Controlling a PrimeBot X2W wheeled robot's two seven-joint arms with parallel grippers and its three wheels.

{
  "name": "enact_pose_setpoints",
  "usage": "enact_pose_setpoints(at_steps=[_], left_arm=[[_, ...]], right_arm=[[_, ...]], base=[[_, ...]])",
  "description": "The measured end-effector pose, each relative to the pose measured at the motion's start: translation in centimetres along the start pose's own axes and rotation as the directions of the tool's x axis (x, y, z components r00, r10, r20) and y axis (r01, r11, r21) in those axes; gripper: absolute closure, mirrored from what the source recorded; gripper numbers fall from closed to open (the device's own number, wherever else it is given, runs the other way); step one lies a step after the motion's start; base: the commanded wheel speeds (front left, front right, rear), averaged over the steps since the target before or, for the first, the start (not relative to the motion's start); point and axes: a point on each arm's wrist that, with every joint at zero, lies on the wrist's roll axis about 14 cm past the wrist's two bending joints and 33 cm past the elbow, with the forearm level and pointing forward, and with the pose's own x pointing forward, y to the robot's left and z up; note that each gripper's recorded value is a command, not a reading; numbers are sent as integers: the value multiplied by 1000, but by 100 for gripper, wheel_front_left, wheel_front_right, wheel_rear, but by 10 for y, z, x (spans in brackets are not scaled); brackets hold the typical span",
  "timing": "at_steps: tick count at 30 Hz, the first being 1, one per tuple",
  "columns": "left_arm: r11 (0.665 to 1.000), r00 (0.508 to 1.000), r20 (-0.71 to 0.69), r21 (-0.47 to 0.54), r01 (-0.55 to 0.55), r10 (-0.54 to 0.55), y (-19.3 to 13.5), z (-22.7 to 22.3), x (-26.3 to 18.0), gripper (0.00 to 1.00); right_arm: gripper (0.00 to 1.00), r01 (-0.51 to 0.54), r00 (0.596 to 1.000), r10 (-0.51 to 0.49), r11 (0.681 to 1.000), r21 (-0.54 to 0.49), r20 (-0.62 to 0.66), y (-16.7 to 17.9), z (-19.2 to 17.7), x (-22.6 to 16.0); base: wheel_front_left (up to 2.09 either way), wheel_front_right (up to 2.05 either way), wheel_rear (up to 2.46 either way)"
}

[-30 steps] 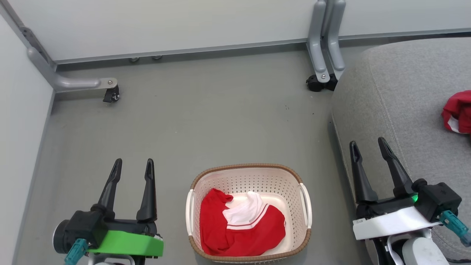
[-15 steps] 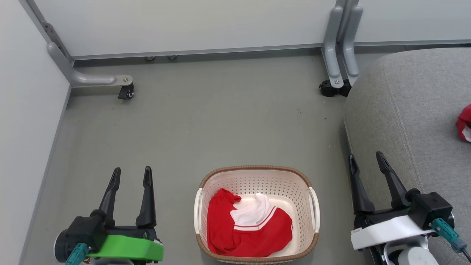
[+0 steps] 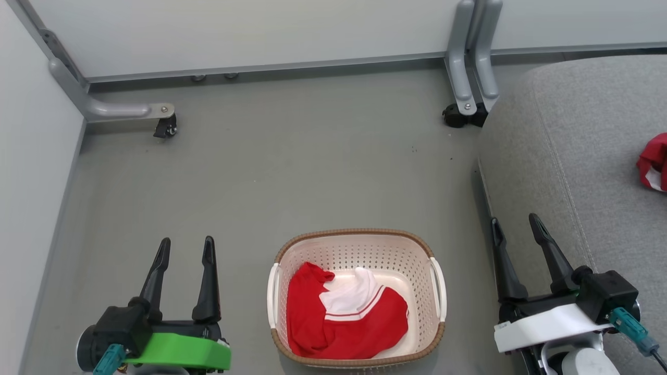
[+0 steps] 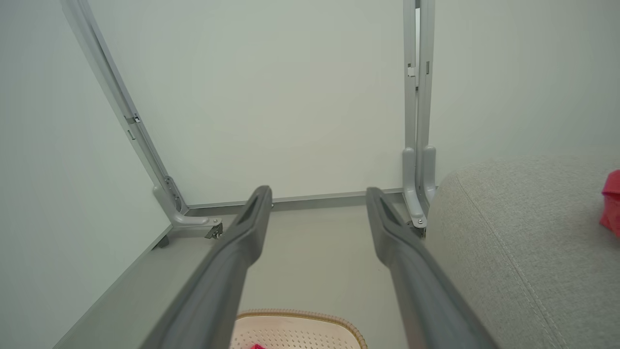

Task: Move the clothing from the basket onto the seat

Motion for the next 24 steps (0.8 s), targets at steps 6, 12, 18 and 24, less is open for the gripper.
enact_pose_setpoints(at_steps=[6,12,18,24], left_arm=[[999,999,-38,11,36,-35,-7,-14,11,0],[994,984,-151,48,103,-95,-19,-54,29,0],[978,933,-330,96,184,-143,-24,-117,41,0],[946,838,-513,137,295,-187,-21,-185,46,0]], right_arm=[[0,24,1000,-24,1000,-3,-3,-10,-3,7],[0,66,998,-67,998,-17,-6,-28,-8,20],[0,126,991,-127,992,-20,-36,-51,-23,28],[0,170,984,-170,985,-17,-45,-72,-35,42]], base=[[0,0,0],[0,0,0],[0,0,0],[0,0,0]])
